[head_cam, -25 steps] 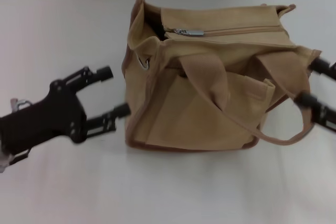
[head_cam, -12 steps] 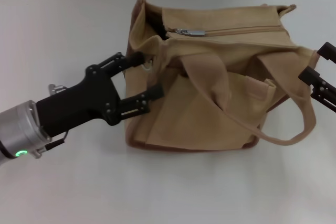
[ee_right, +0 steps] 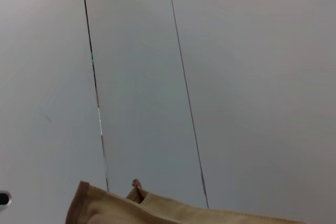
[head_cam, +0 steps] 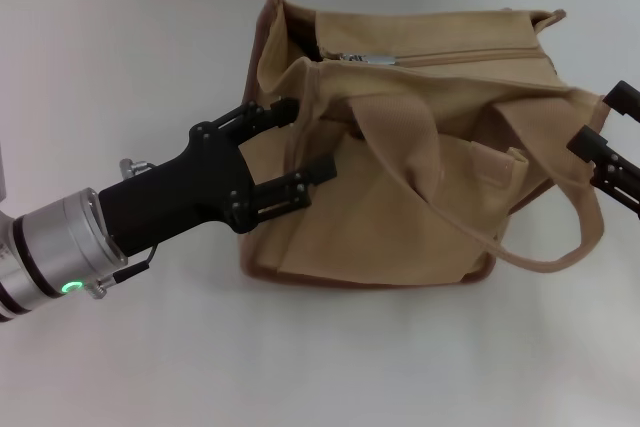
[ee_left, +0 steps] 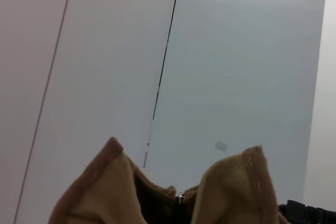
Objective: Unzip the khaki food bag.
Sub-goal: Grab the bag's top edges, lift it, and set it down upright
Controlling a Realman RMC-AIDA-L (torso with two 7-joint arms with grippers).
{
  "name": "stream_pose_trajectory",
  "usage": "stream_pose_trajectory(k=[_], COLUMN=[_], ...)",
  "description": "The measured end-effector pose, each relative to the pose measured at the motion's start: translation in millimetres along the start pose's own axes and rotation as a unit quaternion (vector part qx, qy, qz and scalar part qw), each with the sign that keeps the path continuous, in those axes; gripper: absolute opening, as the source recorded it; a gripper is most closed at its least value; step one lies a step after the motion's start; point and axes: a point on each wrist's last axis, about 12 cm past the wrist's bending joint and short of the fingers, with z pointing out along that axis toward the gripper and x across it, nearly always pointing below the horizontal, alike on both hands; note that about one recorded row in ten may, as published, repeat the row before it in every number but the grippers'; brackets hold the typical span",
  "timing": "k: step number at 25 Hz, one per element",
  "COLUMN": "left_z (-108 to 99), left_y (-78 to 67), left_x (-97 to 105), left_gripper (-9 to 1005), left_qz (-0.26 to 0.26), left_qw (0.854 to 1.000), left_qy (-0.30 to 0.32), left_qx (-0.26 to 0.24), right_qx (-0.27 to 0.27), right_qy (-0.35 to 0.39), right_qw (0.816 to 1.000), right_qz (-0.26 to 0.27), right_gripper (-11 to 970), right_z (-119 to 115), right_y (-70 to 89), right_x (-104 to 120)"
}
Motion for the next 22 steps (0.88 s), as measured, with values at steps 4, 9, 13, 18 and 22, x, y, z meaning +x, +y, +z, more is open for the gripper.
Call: stream_pose_trajectory(k=[4, 9, 13, 18, 22], left_z=[1.2, -1.7, -2.1, -2.2, -5.9], left_y=[-1.6, -4.0, -4.6, -4.7, -3.6], left_x=[2.0, 4.0, 4.7, 5.1, 5.0], left_gripper=[834, 634, 436, 262, 161], left_qz=[0.014, 0.033, 0.033, 0.033, 0.04], left_qw=[1.0, 0.999, 0.999, 0.999, 0.998], left_qy=[-0.005, -0.014, -0.016, -0.016, -0.021], left_qx=[-0.005, -0.017, -0.019, -0.021, -0.035], right_qx=[0.001, 0.005, 0.006, 0.008, 0.01], right_qy=[0.0, 0.004, 0.004, 0.006, 0.005], right_qw=[1.0, 1.0, 1.0, 1.0, 1.0], right_qz=[0.0, 0.001, 0.003, 0.003, 0.004], right_gripper=[747, 747, 748, 748, 748], right_z=[0.5, 0.9, 1.8, 2.2, 1.6], right_y=[0.0, -0.2, 0.8, 0.8, 1.2], right_x=[0.4, 2.1, 2.9, 4.0, 4.4])
